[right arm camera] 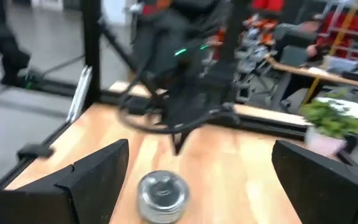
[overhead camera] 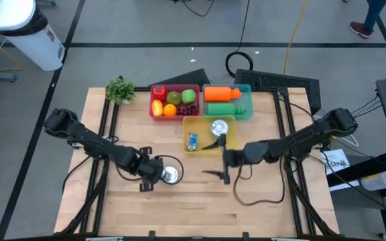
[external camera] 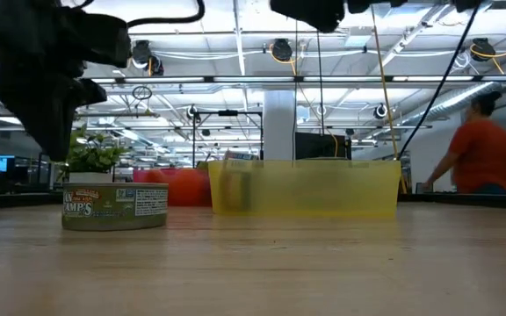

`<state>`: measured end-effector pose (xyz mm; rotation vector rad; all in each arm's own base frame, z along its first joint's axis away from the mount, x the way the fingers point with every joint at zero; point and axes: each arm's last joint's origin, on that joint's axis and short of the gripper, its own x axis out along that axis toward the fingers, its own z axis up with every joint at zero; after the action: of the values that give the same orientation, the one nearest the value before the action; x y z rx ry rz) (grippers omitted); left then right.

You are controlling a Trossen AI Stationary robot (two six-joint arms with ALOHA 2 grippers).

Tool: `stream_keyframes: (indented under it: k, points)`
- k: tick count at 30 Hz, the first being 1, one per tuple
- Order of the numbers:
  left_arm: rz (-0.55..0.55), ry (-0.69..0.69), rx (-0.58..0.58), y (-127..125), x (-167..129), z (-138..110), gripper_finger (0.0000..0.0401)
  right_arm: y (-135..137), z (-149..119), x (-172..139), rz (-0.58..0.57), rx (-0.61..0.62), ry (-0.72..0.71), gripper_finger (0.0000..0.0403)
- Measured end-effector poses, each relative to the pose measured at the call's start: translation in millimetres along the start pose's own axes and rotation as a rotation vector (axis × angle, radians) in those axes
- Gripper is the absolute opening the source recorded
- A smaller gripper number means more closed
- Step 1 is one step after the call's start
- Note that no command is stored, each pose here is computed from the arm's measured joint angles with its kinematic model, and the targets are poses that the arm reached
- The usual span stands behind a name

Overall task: Pick & Place Food Item
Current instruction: Put the green tuna can into the yellow bin

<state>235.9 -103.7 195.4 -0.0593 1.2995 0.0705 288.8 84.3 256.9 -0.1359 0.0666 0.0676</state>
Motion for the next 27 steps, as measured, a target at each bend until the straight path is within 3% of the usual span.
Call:
stream_keyframes:
  k: [5, 14, 20, 27]
  points:
    - [-0.019, -0.064, -0.018, 1, -4, 6, 0.0011, 21, -12, 34, 0.051, -0.063, 0.105, 0.0378]
    - [-0.086, -0.125, -0.03, -6, -5, 11, 0.0003, 30, -44, 87, 0.046, -0.095, 0.196, 0.0378]
    - [-0.047, -0.028, -0.019, -9, 9, 6, 0.0003, 37, -56, 103, 0.091, -0.104, 0.216, 0.0378]
    - [-0.081, -0.04, 0.02, -14, 21, 12, 0.0004, 37, -55, 105, 0.098, -0.079, 0.214, 0.0378]
